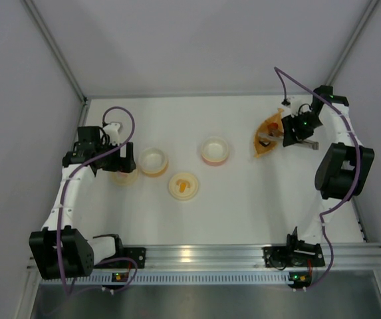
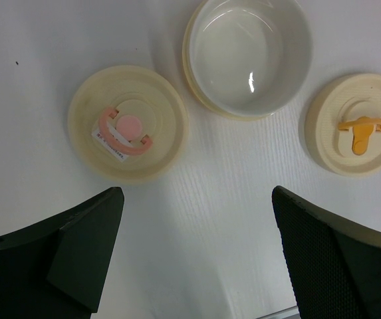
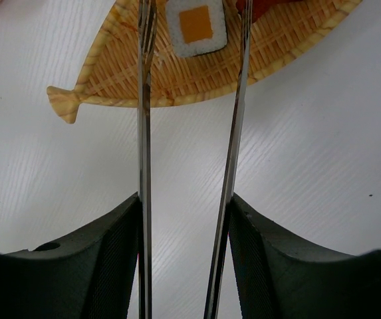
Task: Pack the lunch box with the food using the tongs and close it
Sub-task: Pick up the fake food from the plate.
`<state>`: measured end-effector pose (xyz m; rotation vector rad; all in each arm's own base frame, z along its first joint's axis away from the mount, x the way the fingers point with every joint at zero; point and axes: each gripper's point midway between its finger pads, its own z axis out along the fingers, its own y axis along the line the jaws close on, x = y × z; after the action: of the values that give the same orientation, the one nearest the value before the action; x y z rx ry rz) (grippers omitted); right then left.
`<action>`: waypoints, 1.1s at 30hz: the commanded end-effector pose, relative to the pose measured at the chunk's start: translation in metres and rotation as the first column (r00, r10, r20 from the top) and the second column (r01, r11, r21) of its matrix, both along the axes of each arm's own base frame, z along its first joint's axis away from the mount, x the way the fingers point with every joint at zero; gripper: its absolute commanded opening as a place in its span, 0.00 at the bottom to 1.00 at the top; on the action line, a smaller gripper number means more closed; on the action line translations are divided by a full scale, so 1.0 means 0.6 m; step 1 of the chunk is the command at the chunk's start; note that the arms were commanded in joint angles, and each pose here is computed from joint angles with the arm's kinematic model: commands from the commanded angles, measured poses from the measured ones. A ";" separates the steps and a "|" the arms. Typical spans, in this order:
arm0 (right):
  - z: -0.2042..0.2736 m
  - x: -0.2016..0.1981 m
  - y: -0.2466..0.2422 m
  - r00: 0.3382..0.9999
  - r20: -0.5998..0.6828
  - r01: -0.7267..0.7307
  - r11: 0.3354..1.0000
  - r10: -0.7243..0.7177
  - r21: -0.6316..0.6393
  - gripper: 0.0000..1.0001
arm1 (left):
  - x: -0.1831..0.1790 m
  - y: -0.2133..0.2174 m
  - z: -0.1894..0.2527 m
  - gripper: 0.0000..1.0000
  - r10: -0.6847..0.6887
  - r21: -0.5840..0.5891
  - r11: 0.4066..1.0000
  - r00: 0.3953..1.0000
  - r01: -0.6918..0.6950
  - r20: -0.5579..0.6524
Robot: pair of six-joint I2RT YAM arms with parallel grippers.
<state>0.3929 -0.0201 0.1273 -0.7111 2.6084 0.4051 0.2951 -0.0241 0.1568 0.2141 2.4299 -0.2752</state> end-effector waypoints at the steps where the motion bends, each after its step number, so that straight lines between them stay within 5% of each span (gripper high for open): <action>1: 0.015 0.004 0.017 0.998 0.016 -0.055 0.998 0.055 0.006 0.51 | 0.025 -0.003 0.029 0.98 -0.003 -0.016 1.000 0.998 0.004 0.065; 33: 0.000 -0.026 0.023 0.996 -0.046 -0.077 0.997 0.078 0.020 0.48 | 0.027 -0.006 0.031 0.98 -0.009 -0.026 1.000 0.998 0.010 0.062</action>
<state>0.3856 -0.0183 0.1184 -0.7526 2.6452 0.4206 0.2962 -0.0255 0.1548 0.2114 2.4387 -0.2893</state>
